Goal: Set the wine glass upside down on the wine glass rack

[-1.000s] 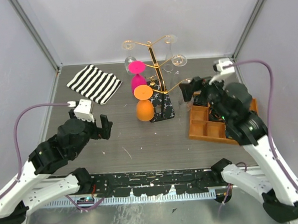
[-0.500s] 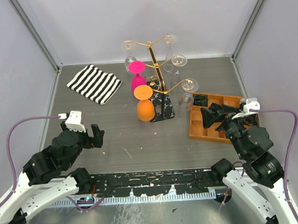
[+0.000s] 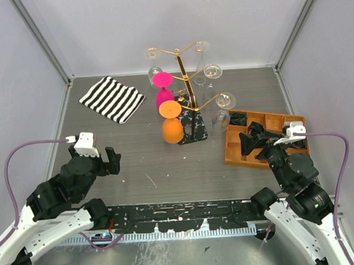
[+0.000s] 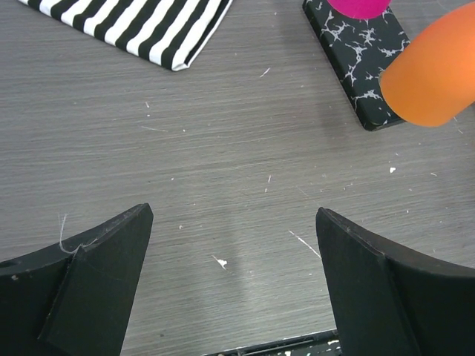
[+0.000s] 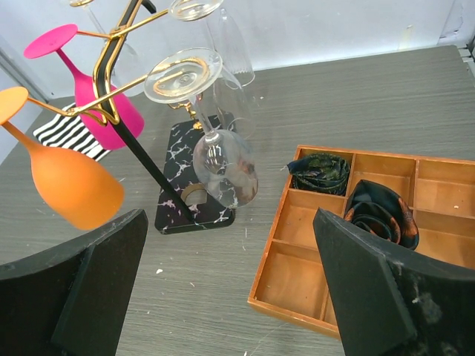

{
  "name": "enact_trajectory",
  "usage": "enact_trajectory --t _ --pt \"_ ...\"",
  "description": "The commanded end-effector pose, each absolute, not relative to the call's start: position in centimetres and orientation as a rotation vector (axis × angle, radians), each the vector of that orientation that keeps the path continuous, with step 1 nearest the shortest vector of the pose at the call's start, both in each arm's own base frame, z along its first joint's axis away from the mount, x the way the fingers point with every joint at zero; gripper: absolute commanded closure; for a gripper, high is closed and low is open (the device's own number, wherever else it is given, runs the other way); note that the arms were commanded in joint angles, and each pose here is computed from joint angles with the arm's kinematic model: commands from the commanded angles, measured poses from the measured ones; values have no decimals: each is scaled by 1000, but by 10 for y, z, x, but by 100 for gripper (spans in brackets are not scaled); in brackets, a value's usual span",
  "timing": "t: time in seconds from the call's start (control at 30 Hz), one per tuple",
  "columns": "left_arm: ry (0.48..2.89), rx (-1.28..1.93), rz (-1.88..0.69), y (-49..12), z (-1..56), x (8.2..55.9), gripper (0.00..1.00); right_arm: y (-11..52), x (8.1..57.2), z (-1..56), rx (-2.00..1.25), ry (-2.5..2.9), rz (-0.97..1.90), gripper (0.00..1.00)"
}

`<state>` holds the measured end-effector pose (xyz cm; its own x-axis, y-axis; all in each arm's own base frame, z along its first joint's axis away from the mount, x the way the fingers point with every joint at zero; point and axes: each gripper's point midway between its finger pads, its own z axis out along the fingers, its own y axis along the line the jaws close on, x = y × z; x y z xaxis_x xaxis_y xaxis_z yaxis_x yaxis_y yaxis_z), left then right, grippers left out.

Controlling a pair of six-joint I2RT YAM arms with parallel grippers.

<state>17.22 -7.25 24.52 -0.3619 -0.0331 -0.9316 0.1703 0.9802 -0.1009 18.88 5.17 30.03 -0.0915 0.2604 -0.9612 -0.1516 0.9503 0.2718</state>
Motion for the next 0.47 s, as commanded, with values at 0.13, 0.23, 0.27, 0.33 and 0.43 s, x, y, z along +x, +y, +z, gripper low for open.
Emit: enact_trajectory --t 0.13,0.23,0.27,0.33,0.43 --pt "1953 96 -166 -73 239 176 2 54 193 308 93 1611 354 0" --pt "1956 101 -160 -73 238 177 2 56 195 306 84 1625 350 0" --pt "1958 104 -159 -73 238 176 2 56 195 306 83 1625 351 0" --pt "1956 103 -162 -73 238 176 2 56 196 306 83 1628 347 0" --pt "1952 98 -162 -72 239 176 2 56 198 304 82 1638 339 0"
